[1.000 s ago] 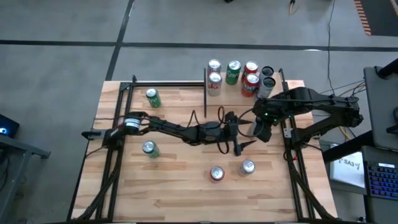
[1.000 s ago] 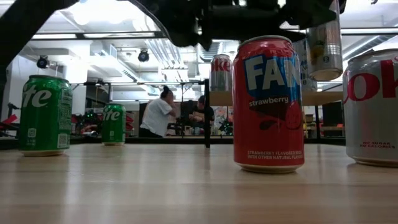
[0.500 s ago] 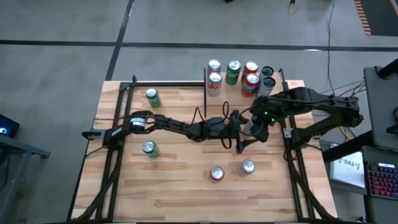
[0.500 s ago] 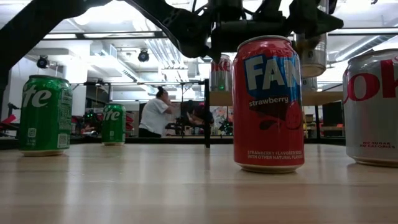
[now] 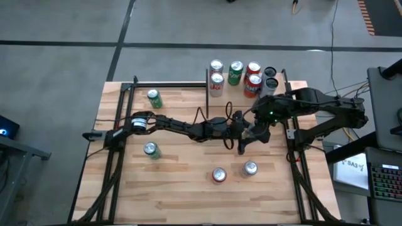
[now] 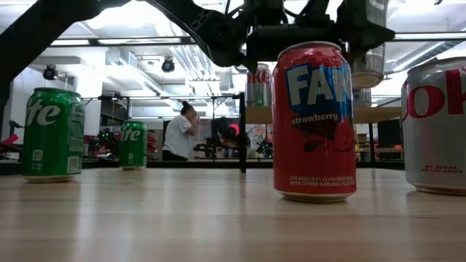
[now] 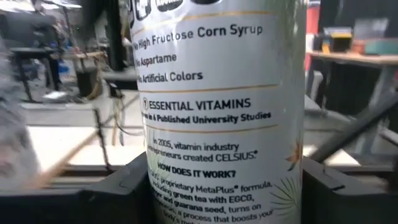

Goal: Place canned beverage on shelf
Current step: Put the white soda can on the shelf aligned to the right of the other silver soda cans

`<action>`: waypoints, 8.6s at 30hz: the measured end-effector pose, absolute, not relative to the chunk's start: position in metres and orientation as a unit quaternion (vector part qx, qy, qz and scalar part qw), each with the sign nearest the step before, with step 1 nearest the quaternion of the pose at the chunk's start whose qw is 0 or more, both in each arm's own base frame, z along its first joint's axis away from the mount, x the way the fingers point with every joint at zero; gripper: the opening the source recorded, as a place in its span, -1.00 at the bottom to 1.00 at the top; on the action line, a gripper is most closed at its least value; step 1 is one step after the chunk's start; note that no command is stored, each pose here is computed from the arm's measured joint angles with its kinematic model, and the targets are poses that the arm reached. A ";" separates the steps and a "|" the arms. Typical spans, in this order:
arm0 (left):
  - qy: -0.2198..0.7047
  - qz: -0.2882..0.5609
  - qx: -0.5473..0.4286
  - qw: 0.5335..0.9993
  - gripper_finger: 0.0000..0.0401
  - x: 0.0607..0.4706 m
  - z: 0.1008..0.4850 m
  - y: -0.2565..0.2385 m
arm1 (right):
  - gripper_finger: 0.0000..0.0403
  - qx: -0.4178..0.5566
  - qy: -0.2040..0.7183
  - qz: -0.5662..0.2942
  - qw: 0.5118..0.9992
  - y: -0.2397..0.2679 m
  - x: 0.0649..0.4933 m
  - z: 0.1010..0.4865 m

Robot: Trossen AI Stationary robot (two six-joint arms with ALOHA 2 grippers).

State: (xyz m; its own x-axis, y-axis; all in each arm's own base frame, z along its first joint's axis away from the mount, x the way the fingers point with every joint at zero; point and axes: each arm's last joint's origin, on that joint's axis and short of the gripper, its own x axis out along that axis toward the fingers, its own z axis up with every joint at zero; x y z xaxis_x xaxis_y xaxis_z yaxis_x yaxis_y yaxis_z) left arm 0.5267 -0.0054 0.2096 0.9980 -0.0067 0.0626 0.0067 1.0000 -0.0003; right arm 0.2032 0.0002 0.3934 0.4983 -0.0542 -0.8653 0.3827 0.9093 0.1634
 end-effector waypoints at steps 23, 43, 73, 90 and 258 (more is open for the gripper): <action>-0.134 -0.005 0.062 0.989 0.11 0.428 0.255 -0.009 | 0.54 -0.006 0.181 -0.006 0.983 0.033 0.154 0.432; -0.122 0.066 0.082 0.987 0.11 0.398 0.268 -0.005 | 0.50 -0.089 0.137 -0.225 0.961 0.070 0.248 0.352; -0.123 0.072 0.077 0.987 0.11 0.399 0.267 -0.005 | 0.14 -0.061 0.080 -0.282 0.954 0.071 0.278 0.361; -0.098 0.068 0.047 0.992 0.85 0.400 0.262 -0.005 | 0.14 0.033 0.144 -0.317 0.937 0.050 0.218 0.365; -0.131 0.100 0.067 0.984 0.76 0.383 0.296 -0.012 | 0.14 0.049 0.089 -0.605 0.790 -0.024 0.058 0.331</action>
State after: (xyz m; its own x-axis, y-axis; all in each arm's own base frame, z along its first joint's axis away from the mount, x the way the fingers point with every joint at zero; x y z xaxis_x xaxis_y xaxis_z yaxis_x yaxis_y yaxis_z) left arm 0.3834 -0.0116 0.2959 0.9455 0.1794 0.2718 -0.2145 0.9710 0.1053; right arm 0.0578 -0.0236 0.3308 0.2515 -0.9471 -0.1995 0.9644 0.2626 -0.0307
